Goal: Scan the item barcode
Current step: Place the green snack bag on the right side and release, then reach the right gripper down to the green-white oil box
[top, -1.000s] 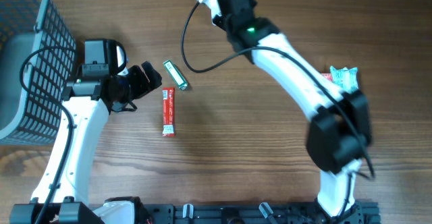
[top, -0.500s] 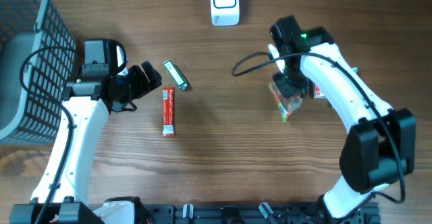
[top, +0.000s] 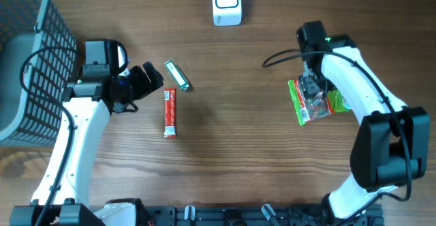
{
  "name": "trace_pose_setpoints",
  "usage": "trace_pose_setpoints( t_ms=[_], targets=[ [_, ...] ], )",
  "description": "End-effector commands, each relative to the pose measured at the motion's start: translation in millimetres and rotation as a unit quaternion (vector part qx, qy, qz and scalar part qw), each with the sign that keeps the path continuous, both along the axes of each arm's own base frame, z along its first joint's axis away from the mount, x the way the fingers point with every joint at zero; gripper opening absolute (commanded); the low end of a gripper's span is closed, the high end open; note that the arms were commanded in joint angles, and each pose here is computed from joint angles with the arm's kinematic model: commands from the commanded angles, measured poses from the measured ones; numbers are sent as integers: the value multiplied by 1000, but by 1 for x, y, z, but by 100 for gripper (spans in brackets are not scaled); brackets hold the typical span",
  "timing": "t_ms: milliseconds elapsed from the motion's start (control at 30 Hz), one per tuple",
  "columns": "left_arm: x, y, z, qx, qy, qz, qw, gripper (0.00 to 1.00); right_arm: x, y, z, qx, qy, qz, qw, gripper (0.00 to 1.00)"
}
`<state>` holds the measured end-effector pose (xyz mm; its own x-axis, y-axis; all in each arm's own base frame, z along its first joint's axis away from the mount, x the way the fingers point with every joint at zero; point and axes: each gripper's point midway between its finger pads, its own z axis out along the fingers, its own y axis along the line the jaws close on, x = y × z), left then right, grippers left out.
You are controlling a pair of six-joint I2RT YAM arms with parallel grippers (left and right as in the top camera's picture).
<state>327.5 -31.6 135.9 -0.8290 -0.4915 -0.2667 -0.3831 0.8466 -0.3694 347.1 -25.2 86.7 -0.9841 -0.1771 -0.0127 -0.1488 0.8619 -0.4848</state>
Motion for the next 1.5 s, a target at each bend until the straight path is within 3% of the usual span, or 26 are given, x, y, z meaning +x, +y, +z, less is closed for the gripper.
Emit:
trace_pose_setpoints(
  t_ms=[0,67,167,267,333,400,533,700,867,967,1067,1167,1467],
  targets=[
    [2,-1,4,1,-8,-11,1000,100,29,45,34,95,-63,-8,993,91],
    [2,-1,4,1,-8,-11,1000,100,38,101,46,211,-72,36,974,91],
    [2,-1,4,1,-8,-11,1000,100,34,213,55,407,-62,135,901,91],
    [2,-1,4,1,-8,-11,1000,100,37,286,62,455,-106,188,864,89],
    [2,-1,4,1,-8,-11,1000,100,37,325,60,463,-133,217,849,82],
    [2,-1,4,1,-8,-11,1000,100,36,355,47,447,-158,244,846,76],
    [2,-1,4,1,-8,-11,1000,100,32,396,20,452,-159,279,832,76],
    [2,-1,4,1,-8,-11,1000,100,39,391,3,461,-149,253,838,73],
    [5,2,5,6,-15,-7,1000,100,37,387,11,532,-103,249,803,72],
    [5,41,1,97,-8,44,994,100,32,392,8,524,-102,258,805,69],
    [1,61,0,99,0,73,992,100,37,392,-1,466,-137,259,835,70],
    [-4,75,-1,93,9,99,991,100,40,391,-5,434,-154,271,845,70],
    [-5,75,-2,93,12,100,991,100,37,406,-54,448,-122,273,843,62]
  ],
)
